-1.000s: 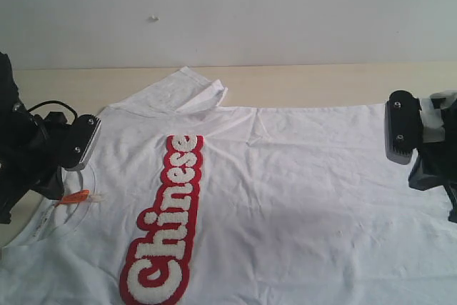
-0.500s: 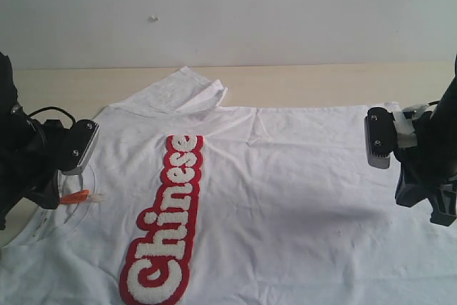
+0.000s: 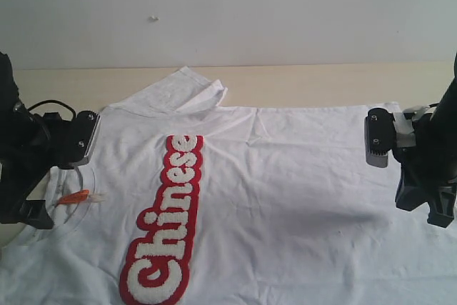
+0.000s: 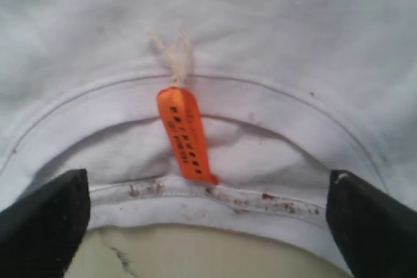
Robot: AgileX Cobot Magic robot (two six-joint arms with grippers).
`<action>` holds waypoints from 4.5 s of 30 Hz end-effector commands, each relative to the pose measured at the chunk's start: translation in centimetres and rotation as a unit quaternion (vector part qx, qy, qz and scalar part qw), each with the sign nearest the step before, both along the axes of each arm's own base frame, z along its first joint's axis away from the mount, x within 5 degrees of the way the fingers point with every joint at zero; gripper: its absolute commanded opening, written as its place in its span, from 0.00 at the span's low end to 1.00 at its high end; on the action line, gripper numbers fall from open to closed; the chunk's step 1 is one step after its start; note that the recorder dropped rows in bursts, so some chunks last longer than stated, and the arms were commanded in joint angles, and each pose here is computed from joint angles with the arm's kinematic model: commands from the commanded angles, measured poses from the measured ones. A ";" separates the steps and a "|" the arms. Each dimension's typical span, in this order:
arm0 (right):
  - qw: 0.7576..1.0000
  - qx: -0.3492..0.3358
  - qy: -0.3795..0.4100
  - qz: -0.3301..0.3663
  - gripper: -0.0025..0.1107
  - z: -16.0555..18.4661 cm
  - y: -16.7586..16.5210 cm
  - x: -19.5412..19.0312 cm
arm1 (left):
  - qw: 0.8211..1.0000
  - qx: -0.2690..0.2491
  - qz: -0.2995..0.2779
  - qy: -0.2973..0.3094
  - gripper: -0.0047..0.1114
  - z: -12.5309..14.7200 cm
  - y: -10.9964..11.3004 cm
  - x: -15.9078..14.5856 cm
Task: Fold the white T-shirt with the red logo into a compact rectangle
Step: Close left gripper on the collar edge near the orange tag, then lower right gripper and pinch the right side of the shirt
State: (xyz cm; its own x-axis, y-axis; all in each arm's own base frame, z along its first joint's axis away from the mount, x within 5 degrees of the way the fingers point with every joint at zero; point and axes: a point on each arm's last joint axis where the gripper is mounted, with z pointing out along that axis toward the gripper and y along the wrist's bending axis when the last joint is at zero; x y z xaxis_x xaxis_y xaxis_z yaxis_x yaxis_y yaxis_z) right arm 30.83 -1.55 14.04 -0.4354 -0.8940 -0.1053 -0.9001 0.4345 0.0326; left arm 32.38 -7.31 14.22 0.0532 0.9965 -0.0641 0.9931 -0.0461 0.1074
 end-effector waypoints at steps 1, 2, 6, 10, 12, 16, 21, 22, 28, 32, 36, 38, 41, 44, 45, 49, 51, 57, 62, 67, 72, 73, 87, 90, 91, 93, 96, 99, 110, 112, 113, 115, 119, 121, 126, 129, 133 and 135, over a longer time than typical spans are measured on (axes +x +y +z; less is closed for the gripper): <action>1.000 0.009 -0.001 -0.008 0.02 0.2 0.2 0.1 | 1.000 -0.008 0.020 -0.016 0.95 0.3 0.0 0.4; 1.000 0.009 -0.001 -0.008 0.02 0.2 0.2 0.1 | 1.000 -0.008 0.020 -0.016 0.95 0.3 0.0 0.4; 1.000 0.009 -0.001 -0.008 0.02 0.2 0.2 0.1 | 1.000 -0.006 0.007 -0.015 0.94 0.2 0.0 0.4; 1.000 0.009 -0.001 -0.007 0.02 0.2 0.2 0.1 | 1.000 -0.001 -0.021 -0.007 0.92 -0.3 0.0 0.4; 1.000 0.009 -0.001 -0.007 0.02 0.2 0.2 0.1 | 0.999 0.002 -0.046 -0.004 0.91 -0.6 0.0 0.4; 1.000 0.010 0.001 -0.008 0.02 0.2 0.2 0.1 | 0.999 0.003 -0.054 0.002 0.87 -0.9 -0.1 1.2; 1.000 0.010 0.005 -0.007 0.02 0.2 0.2 0.0 | 0.999 -0.011 -0.028 0.039 0.85 -0.6 0.6 2.5; 1.000 0.010 0.005 -0.007 0.02 0.2 0.2 0.0 | 0.999 -0.013 -0.025 0.046 0.84 -0.6 0.7 2.7; 1.000 0.010 0.003 -0.007 0.02 0.2 0.2 0.0 | 0.997 -0.027 -0.017 0.065 0.84 -0.7 0.6 2.6; 1.000 0.010 0.003 -0.007 0.02 0.2 0.2 0.0 | 0.997 -0.042 -0.018 0.067 0.84 -0.8 0.3 2.6; 1.000 0.010 0.003 -0.007 0.02 0.2 0.2 0.0 | 0.996 -0.042 -0.017 0.083 0.84 -1.4 0.3 2.5; 1.000 0.010 0.003 -0.007 0.02 0.2 0.2 0.0 | 0.995 -0.042 -0.014 0.090 0.84 -1.8 0.3 2.4; 1.000 0.010 0.003 -0.007 0.02 0.2 0.2 0.0 | 0.995 -0.043 -0.010 0.091 0.84 -2.2 0.2 2.5; 1.000 0.010 0.003 -0.007 0.02 0.2 0.2 0.0 | 0.995 -0.043 -0.002 0.088 0.84 -2.6 0.2 2.7; 1.000 0.010 0.003 -0.007 0.02 0.2 0.2 0.0 | 0.995 -0.043 -0.001 0.087 0.84 -2.9 0.2 2.8; 1.000 0.010 0.003 -0.007 0.02 0.2 0.2 0.0 | 0.995 -0.041 0.004 0.090 0.84 -3.8 0.2 2.9; 1.000 0.010 0.003 -0.007 0.02 0.2 0.2 0.0 | 0.995 -0.041 0.006 0.095 0.84 -4.4 0.2 2.9; 1.000 0.010 0.003 -0.007 0.02 0.2 0.2 0.0 | 0.992 -0.046 0.027 0.115 0.51 -5.7 0.1 2.8; 1.000 0.010 0.003 -0.007 0.02 0.2 0.2 0.0 | 0.991 -0.048 0.032 0.121 0.04 -6.1 0.0 2.8; 1.000 0.010 0.003 -0.007 0.02 0.2 0.2 0.0 | 0.991 -0.049 0.032 0.124 0.04 -6.1 0.0 2.7; 1.000 0.007 -0.001 -0.004 0.02 0.2 0.2 0.1 | 0.991 -0.050 0.034 0.120 0.04 -5.6 0.0 2.8; 1.000 -0.003 -0.007 0.004 0.02 0.2 0.0 0.2 | 0.991 -0.051 0.034 0.115 0.04 -5.3 0.0 2.8; 0.990 -0.109 0.020 0.084 0.02 -1.6 -2.8 0.2 | 0.993 -0.051 0.032 0.103 0.04 -3.7 0.3 2.8; 0.993 -0.105 0.024 0.048 0.02 -1.9 -2.9 0.2 | 0.993 -0.051 0.032 0.104 0.04 -3.7 0.3 2.8; 0.994 -0.106 0.020 0.029 0.02 -1.9 -2.9 0.3 | 0.993 -0.051 0.032 0.104 0.04 -3.7 0.3 2.8; 0.994 -0.106 0.008 -0.009 0.03 -1.8 -2.9 0.4 | 0.993 -0.051 0.032 0.104 0.04 -3.7 0.4 2.8; 0.994 -0.103 -0.012 -0.030 0.21 -1.0 -2.8 0.6 | 0.993 -0.051 0.032 0.103 0.04 -3.7 0.4 2.8; 0.994 -0.102 -0.029 -0.034 0.54 0.2 -2.7 0.5 | 0.993 -0.051 0.032 0.103 0.04 -3.7 0.4 2.8; 0.988 -0.102 -0.004 0.118 0.78 0.0 -2.8 0.0 | 0.993 -0.052 0.033 0.103 0.04 -3.7 0.4 2.8; 0.988 -0.101 -0.007 0.119 0.78 -0.5 -2.8 0.3 | 0.993 -0.052 0.033 0.103 0.04 -3.7 0.4 2.8; 0.987 -0.105 -0.014 0.121 0.78 -0.8 -2.8 0.5 | 0.993 -0.052 0.033 0.103 0.04 -3.7 0.4 2.8; 0.987 -0.106 -0.014 0.122 0.78 -1.0 -2.8 0.6 | 0.993 -0.052 0.033 0.100 0.04 -3.7 0.4 2.8; 0.989 -0.103 0.001 0.102 0.78 -2.2 -3.4 0.6 | 0.993 -0.054 0.035 0.097 0.04 -3.7 0.3 2.9; 0.990 -0.102 0.005 0.098 0.78 -2.4 -3.5 0.5 | 0.993 -0.054 0.035 0.096 0.04 -3.7 0.3 2.9; 0.990 -0.100 0.011 0.100 0.73 -3.0 -3.5 0.5 | 0.993 -0.055 0.036 0.095 0.04 -3.7 0.3 2.9; 0.990 -0.095 0.030 0.100 0.50 -4.4 -3.5 0.5 | 0.993 -0.056 0.037 0.095 0.04 -3.7 0.3 2.9; 0.991 -0.091 0.038 0.091 0.31 -5.3 -3.5 0.5 | 0.993 -0.055 0.037 0.096 0.04 -3.7 0.3 2.9; 0.992 -0.092 0.039 0.076 0.19 -5.3 -3.5 0.5 | 0.993 -0.055 0.037 0.095 0.04 -3.7 0.3 2.9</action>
State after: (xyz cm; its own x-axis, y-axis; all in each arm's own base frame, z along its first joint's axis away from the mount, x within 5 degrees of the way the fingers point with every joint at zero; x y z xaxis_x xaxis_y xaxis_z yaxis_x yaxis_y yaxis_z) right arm 31.34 -4.88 10.58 -0.2717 -0.9576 0.0953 -0.9607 0.2757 0.0309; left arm 35.71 -7.22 11.04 -0.0351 0.9821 -0.1852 0.9981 0.0252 -0.0554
